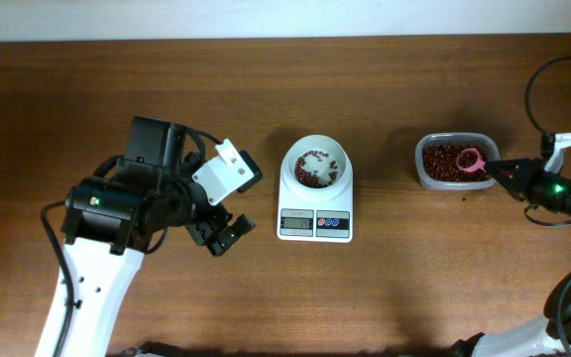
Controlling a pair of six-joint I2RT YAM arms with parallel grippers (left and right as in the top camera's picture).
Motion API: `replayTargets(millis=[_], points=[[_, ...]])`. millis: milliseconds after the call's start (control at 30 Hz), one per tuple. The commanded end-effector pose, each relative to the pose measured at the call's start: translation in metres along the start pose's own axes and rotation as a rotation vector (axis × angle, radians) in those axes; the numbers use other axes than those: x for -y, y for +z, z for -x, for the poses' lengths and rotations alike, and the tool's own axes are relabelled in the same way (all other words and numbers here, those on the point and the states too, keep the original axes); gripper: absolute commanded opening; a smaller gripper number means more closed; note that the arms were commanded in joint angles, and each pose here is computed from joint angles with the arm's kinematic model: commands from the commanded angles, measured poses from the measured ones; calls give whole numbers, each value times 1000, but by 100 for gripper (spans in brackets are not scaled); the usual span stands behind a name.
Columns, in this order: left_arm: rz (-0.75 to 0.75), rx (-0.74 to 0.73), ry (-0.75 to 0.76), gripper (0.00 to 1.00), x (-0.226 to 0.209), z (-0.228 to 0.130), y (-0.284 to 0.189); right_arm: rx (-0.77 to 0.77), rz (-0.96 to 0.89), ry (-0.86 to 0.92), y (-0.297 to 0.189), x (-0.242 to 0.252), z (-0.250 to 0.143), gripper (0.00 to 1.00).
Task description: Scoop and weigh 50g on scale
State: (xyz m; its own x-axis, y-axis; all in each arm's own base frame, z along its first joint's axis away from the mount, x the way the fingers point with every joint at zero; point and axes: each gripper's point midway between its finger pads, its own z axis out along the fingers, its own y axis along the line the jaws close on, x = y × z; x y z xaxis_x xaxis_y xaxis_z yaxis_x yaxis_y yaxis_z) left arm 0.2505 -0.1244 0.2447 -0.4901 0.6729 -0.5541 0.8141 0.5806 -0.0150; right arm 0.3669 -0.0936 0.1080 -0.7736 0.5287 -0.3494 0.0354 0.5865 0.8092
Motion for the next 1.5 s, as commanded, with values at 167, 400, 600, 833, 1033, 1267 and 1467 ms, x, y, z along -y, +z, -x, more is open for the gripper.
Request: replayTargets(millis=[167, 400, 600, 833, 1033, 1267, 1467], points=[[-4, 8, 11, 99, 0, 0, -1, 13, 22, 41, -4, 1, 1, 4], [-4, 8, 11, 99, 0, 0, -1, 18, 47, 5, -4, -3, 2, 4], [-4, 8, 11, 99, 0, 0, -1, 10, 20, 61, -4, 1, 0, 4], [-4, 8, 11, 99, 0, 0, -1, 10, 186, 95, -6, -28, -2, 4], [-4, 8, 11, 99, 0, 0, -1, -83, 270, 54, 21, -60, -17, 4], [-4, 8, 11, 99, 0, 0, -1, -279, 393, -27, 69, -118, -61, 4], [-4, 8, 11, 99, 0, 0, -1, -405, 438, -69, 93, -148, -97, 4]])
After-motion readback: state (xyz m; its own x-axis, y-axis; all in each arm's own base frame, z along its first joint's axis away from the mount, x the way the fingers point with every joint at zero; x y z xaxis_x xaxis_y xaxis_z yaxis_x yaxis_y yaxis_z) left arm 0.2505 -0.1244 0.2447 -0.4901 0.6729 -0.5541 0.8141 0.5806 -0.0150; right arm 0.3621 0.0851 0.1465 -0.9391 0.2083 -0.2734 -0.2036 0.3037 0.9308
